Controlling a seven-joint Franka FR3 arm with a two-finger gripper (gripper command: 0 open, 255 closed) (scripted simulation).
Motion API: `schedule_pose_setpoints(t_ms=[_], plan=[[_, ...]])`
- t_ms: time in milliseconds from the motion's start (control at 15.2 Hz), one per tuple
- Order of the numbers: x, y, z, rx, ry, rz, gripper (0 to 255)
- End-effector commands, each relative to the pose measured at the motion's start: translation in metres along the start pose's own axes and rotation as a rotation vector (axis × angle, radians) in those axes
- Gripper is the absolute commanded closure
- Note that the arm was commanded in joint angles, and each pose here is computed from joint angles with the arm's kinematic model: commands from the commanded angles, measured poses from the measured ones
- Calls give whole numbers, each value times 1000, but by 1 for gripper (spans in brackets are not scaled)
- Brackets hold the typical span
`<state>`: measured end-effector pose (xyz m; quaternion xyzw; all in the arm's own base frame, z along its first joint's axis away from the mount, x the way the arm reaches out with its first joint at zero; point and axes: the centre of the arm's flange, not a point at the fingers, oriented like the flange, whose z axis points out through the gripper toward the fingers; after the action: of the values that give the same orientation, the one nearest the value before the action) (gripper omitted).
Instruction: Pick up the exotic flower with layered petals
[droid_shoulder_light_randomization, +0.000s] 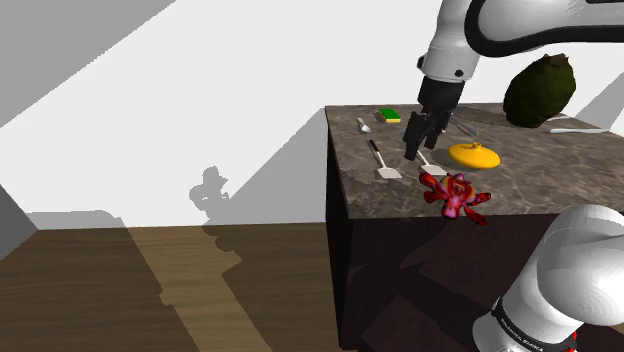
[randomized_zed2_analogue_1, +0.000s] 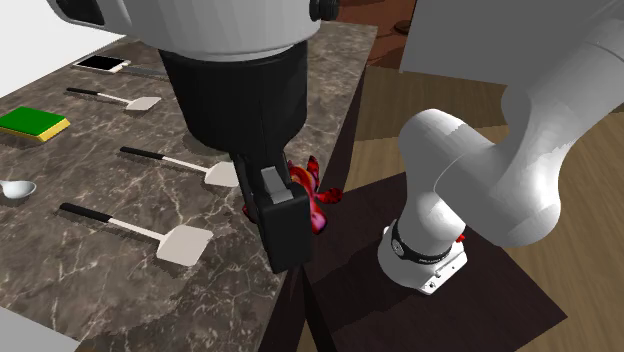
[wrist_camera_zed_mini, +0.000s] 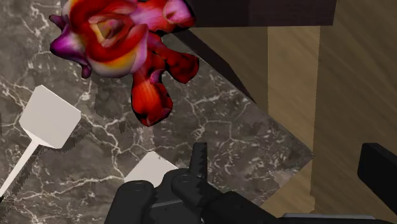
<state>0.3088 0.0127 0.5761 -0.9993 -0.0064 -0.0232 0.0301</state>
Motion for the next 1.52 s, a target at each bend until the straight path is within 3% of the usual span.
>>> schedule_pose_setpoints(t_ms=[0, 660, 1254, 1320, 1452], plan=[[0, 0, 0, 0, 0, 0, 0], [2, 94, 78, -35, 70, -170, 0], [0, 96, 118, -35, 70, -170, 0], [-1, 96, 117, -35, 70, -170, 255], [-1, 96, 118, -34, 70, -170, 255]])
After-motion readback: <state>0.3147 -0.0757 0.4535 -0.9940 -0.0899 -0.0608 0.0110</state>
